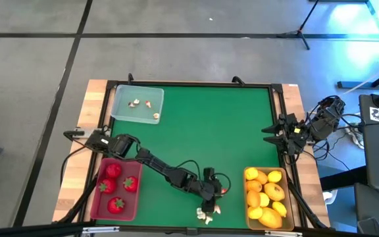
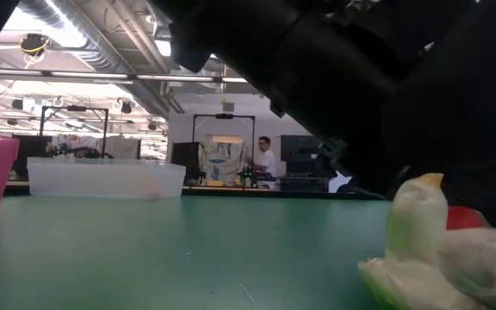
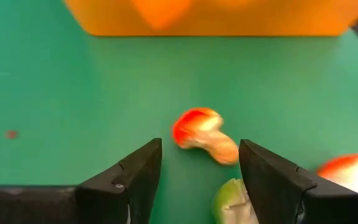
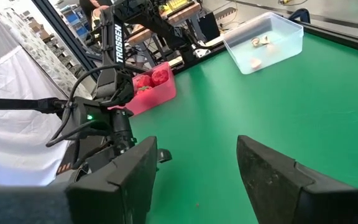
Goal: Sort produce into baskets
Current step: Put the red mushroom into the white bin, then put the green mushroom into the white bin
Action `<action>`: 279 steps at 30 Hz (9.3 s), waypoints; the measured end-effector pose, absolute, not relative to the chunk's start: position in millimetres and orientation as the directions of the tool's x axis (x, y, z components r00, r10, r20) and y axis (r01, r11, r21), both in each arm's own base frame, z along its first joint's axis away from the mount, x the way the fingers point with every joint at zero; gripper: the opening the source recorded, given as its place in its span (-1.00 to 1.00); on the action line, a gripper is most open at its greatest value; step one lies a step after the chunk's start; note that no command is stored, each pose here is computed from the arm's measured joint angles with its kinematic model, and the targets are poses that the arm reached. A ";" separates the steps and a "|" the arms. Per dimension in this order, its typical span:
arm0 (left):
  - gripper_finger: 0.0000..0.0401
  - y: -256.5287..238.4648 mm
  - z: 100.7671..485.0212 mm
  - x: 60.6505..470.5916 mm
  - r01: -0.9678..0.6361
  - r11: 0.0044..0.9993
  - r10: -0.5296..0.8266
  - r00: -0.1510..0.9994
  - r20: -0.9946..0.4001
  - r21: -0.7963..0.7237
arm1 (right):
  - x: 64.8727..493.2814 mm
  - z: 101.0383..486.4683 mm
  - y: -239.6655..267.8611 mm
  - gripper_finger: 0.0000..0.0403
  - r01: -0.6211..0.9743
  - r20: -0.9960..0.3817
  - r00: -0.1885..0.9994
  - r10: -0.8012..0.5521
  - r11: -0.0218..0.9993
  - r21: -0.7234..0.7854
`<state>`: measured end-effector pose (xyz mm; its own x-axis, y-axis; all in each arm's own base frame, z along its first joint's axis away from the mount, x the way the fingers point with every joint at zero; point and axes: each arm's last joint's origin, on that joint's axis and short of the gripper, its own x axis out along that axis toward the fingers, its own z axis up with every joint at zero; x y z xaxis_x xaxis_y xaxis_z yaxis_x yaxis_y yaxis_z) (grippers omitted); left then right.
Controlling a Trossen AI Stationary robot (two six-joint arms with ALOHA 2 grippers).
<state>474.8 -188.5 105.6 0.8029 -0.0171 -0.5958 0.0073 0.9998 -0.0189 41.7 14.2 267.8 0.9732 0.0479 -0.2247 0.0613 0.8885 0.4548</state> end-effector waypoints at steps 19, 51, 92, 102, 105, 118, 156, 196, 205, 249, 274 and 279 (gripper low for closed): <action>0.05 -186.0 135.1 478.6 0.018 0.999 -0.037 0.838 -0.545 -0.041 | 41.7 267.9 14.2 0.10 0.061 -0.224 0.973 0.048 0.888 0.456; 0.05 -187.5 91.4 483.2 0.040 0.997 -0.069 0.811 -0.581 -0.063 | 41.7 267.7 14.8 0.10 0.047 -0.228 0.971 0.066 0.888 0.458; -0.45 -144.8 216.1 450.8 0.024 0.997 0.034 0.748 -0.663 0.078 | 41.7 267.8 14.8 0.10 0.046 -0.228 0.971 0.067 0.887 0.458; -0.45 -80.5 279.3 388.1 -0.143 0.978 0.210 0.713 -0.669 0.155 | 41.7 267.7 15.0 0.10 0.041 -0.229 0.971 0.074 0.887 0.460; -0.45 -59.4 291.3 354.5 -0.240 0.954 0.299 0.697 -0.651 0.181 | 41.6 267.6 14.9 0.10 0.041 -0.230 0.970 0.074 0.888 0.459; -0.45 33.6 261.2 221.9 -0.722 0.674 0.652 0.482 -0.585 0.156 | 41.7 267.7 15.0 0.10 0.042 -0.229 0.971 0.074 0.885 0.464; 0.27 24.9 232.9 231.4 -0.307 0.912 0.115 0.828 -0.548 -0.271 | 41.7 267.7 15.0 0.10 0.043 -0.229 0.971 0.073 0.885 0.464; 0.27 -162.4 114.8 412.5 0.206 0.977 -0.204 0.862 -0.463 -0.048 | 41.7 267.8 14.6 0.10 0.052 -0.227 0.972 0.062 0.884 0.464; 0.27 -166.9 106.0 421.4 0.205 0.977 -0.206 0.859 -0.468 -0.054 | 41.7 267.6 14.7 0.10 0.052 -0.228 0.972 0.062 0.885 0.463; -0.28 -140.4 144.4 419.7 0.127 0.984 -0.173 0.846 -0.504 -0.124 | 41.7 267.4 14.7 0.10 0.050 -0.230 0.971 0.065 0.885 0.463; -0.29 22.8 328.5 285.5 -0.421 0.870 0.483 0.632 -0.605 0.255 | 42.4 266.3 15.4 0.10 0.056 -0.244 0.968 0.062 0.891 0.451; -0.29 51.8 340.8 251.0 -0.568 0.789 0.582 0.565 -0.584 0.236 | 42.6 265.9 15.7 0.10 0.058 -0.249 0.967 0.062 0.893 0.446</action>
<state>251.0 51.8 340.8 0.5654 0.5821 -0.5844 -0.5678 0.7886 0.2361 42.6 15.7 265.9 0.9666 0.0616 -0.2489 0.0580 0.8929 0.4464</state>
